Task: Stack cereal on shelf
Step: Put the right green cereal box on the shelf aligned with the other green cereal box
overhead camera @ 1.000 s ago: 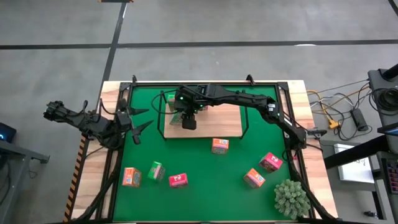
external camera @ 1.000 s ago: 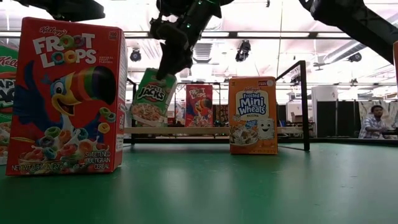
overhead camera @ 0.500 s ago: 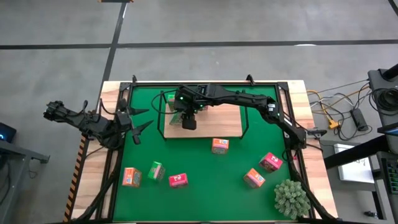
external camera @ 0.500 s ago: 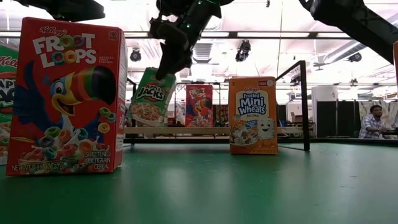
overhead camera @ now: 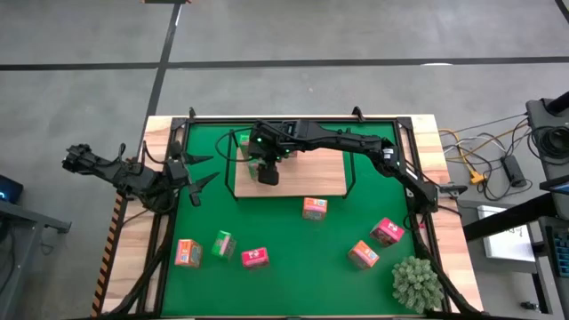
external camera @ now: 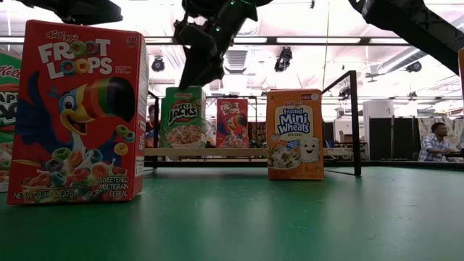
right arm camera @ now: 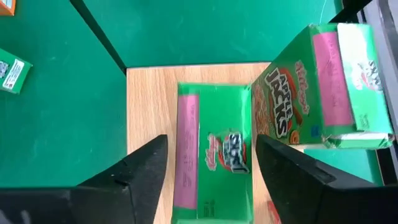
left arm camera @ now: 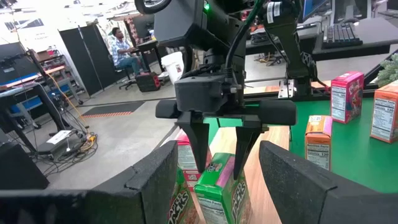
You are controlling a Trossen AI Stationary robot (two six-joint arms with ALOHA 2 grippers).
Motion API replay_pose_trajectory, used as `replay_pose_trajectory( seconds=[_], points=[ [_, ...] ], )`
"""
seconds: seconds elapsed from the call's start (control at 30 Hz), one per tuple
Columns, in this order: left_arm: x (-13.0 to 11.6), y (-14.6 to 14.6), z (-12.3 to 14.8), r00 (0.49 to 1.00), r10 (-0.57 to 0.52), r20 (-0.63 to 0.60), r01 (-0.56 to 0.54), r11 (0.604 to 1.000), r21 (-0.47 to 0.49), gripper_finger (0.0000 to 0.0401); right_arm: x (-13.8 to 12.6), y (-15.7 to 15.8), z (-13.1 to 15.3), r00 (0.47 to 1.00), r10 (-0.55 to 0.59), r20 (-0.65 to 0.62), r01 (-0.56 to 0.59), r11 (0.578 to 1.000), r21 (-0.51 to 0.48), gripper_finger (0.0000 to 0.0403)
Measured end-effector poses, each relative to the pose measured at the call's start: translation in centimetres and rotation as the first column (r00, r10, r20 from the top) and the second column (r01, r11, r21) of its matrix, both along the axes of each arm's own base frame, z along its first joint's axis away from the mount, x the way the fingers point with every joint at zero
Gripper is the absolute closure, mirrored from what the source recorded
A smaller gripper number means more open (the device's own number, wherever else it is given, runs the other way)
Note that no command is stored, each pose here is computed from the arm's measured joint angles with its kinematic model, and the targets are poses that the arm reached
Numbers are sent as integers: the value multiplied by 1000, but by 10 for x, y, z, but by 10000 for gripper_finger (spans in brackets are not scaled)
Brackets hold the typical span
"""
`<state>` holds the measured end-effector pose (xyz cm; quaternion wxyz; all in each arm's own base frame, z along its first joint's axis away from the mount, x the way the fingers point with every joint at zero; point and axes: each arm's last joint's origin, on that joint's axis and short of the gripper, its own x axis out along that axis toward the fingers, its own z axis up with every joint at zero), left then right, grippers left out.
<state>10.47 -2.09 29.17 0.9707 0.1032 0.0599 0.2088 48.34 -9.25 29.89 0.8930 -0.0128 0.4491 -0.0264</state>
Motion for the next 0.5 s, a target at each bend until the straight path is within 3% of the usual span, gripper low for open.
replay_pose_trajectory(
  seconds=[0.5],
  points=[
    [0,0,0,1000,0,1,0,1000,-2,191,-10,3,22,999,-25,40,25,1000,10,171]
  ],
)
